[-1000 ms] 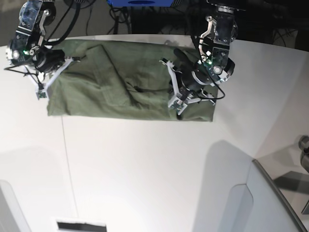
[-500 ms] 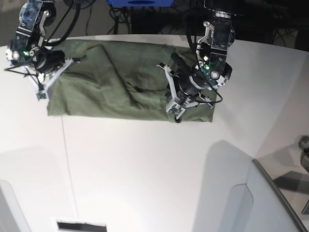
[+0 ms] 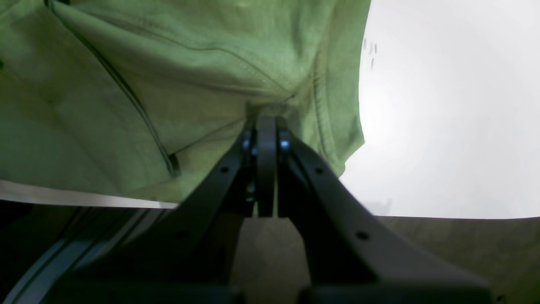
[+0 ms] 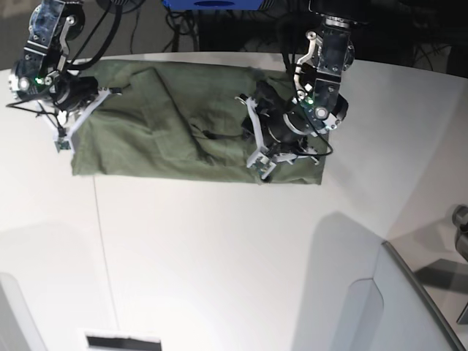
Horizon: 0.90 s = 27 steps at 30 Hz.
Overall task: Layout the t-shirt on the table in an organized manner, then fold the t-shirt properly
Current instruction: 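Press and flatten the folded section with the left gripper, then release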
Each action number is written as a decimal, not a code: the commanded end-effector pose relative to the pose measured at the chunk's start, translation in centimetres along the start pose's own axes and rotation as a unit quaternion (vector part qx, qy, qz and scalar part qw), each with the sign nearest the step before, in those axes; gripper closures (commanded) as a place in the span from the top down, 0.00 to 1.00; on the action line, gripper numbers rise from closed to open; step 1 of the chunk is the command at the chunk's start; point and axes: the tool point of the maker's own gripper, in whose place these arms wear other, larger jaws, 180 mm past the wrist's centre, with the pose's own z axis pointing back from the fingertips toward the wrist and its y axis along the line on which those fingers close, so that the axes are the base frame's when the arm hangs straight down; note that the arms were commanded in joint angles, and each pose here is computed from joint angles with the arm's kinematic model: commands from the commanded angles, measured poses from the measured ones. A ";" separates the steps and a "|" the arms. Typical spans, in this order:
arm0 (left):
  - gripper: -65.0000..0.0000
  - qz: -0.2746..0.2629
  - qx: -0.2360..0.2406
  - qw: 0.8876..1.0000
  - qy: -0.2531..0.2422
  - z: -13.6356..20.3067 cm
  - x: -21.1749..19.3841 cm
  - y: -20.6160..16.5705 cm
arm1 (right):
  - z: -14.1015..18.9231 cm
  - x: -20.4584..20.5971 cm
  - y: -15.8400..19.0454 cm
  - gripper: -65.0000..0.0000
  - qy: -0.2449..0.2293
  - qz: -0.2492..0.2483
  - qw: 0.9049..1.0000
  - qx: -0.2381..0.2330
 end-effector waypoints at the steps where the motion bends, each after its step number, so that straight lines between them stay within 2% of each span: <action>1: 0.51 -0.008 -0.004 1.000 -0.028 0.1 2.0 -0.4 | 0.4 1.2 -0.1 0.01 -0.018 0.003 1.000 -0.002; 3: 0.54 -0.018 -0.014 0.999 -0.030 0.0 2.3 -1.3 | 0.4 1.3 -0.1 0.01 -0.019 0.003 1.000 -0.002; 8: 0.54 -0.051 -0.042 0.997 -0.039 -0.4 3.8 -3.8 | 0.4 1.5 -0.1 0.01 -0.021 0.003 1.000 -0.002; 10: 0.54 -0.065 -0.055 0.996 -0.025 -0.6 3.7 -4.8 | 0.4 1.5 -0.1 0.01 -0.021 0.003 1.000 -0.002; 14: 0.54 -0.105 -0.075 0.991 -0.043 -0.7 6.2 -6.6 | 0.4 1.6 -0.1 0.01 -0.022 0.003 1.000 -0.002; 17: 0.54 -0.112 -0.066 0.989 -0.065 -0.1 8.0 -6.2 | 0.4 1.6 -0.2 0.01 -0.022 0.004 1.000 -0.003; 18: 0.52 -0.115 -0.060 0.989 -0.074 0.3 8.5 -5.8 | 0.4 1.6 -0.2 0.01 -0.022 0.004 1.000 -0.003; 20: 0.38 -0.104 -0.030 0.990 -0.085 1.2 9.0 -3.4 | 0.6 2.0 -0.2 0.01 -0.029 0.005 1.000 -0.004; 21: 0.27 -0.095 -0.016 0.991 -0.088 1.6 9.1 -2.2 | 0.9 2.4 0.0 0.01 -0.037 0.010 0.999 -0.004; 23: 0.00 -0.064 0.025 0.994 -0.084 2.3 8.4 1.3 | 1.7 3.7 1.5 0.01 -0.057 0.041 0.998 0.005; 27: 0.00 0.009 0.096 0.995 -0.030 3.6 2.4 8.4 | 3.1 5.9 6.9 0.01 -0.092 0.115 0.988 0.047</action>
